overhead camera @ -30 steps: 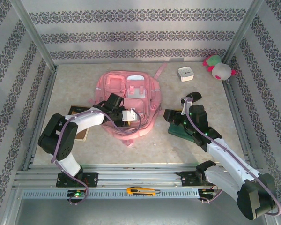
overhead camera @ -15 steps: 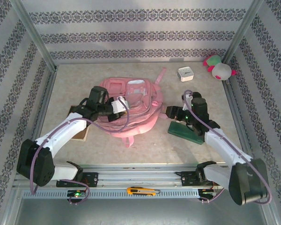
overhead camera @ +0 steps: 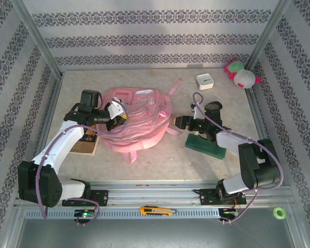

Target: Pack books, pencil case, and school supplies into a backpack

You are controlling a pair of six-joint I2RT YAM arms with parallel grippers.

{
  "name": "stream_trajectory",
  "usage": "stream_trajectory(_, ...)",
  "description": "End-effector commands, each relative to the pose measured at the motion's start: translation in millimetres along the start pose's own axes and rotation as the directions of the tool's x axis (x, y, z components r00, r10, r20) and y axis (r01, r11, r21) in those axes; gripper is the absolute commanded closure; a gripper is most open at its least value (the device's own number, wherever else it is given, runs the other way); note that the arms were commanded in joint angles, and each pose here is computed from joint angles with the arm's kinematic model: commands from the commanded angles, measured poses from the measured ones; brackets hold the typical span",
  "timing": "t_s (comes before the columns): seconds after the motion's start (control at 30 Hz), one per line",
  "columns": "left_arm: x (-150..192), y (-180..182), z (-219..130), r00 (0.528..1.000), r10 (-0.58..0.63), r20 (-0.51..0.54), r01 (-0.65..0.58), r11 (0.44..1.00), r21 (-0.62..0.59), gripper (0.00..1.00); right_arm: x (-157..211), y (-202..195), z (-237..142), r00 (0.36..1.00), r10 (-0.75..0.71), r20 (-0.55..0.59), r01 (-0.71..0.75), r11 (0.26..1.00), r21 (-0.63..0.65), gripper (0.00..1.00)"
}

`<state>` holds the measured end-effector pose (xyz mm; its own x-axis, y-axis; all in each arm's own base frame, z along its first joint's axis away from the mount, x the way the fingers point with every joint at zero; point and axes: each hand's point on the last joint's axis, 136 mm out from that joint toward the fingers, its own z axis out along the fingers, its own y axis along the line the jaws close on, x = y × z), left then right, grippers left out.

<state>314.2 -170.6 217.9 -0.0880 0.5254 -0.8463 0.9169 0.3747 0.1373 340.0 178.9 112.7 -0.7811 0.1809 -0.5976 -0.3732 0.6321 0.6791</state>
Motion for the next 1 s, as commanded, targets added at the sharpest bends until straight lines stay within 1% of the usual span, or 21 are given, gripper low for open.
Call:
stream_trajectory(0.0,-45.5,1.3,-21.7,0.987,0.039,0.157,-0.048,0.998,0.048,1.0,-2.0,4.6,4.4,0.998,-0.054,0.02,0.055,0.997,-0.057,0.31)
stream_trajectory(0.13,-48.1,5.3,-32.6,0.986,0.03,0.163,-0.041,0.997,0.062,1.0,0.9,-0.7,17.5,0.996,-0.089,-0.001,0.089,0.995,-0.05,0.32)
stream_trajectory(0.27,-49.2,3.9,-37.8,0.987,0.031,0.16,-0.044,0.996,0.075,1.0,-3.0,8.3,31.2,0.988,-0.151,-0.011,0.15,0.985,-0.087,0.34)
stream_trajectory(0.47,-51.5,2.0,-39.1,0.985,0.033,0.171,-0.049,0.995,0.087,1.0,-12.2,15.2,46.6,0.972,-0.236,-0.002,0.235,0.965,-0.113,0.34)
stream_trajectory(0.53,-51.6,1.7,-38.3,0.984,0.031,0.174,-0.048,0.994,0.093,1.0,-14.2,21.3,49.5,0.963,-0.268,0.003,0.266,0.953,-0.143,0.35)
stream_trajectory(0.67,-49.6,2.4,-37.8,0.985,0.033,0.171,-0.048,0.995,0.088,1.0,-15.4,36.5,47.5,0.942,-0.333,0.03,0.332,0.917,-0.22,0.4)
stream_trajectory(0.7,-48.4,2.4,-36.6,0.985,0.031,0.17,-0.046,0.995,0.089,1.0,-14.5,39.1,46.0,0.938,-0.344,0.035,0.343,0.911,-0.23,0.42)
stream_trajectory(0.77,-45.7,3.4,-35.6,0.987,0.032,0.16,-0.046,0.996,0.082,1.0,-12.5,43.7,41.1,0.932,-0.36,0.042,0.358,0.901,-0.246,0.49)
stream_trajectory(0.97,-35.3,10.5,-34.0,0.993,0.056,0.106,-0.059,0.998,0.031,1.0,-11.0,48.1,24.9,0.934,-0.353,0.059,0.356,0.9,-0.249,0.76)
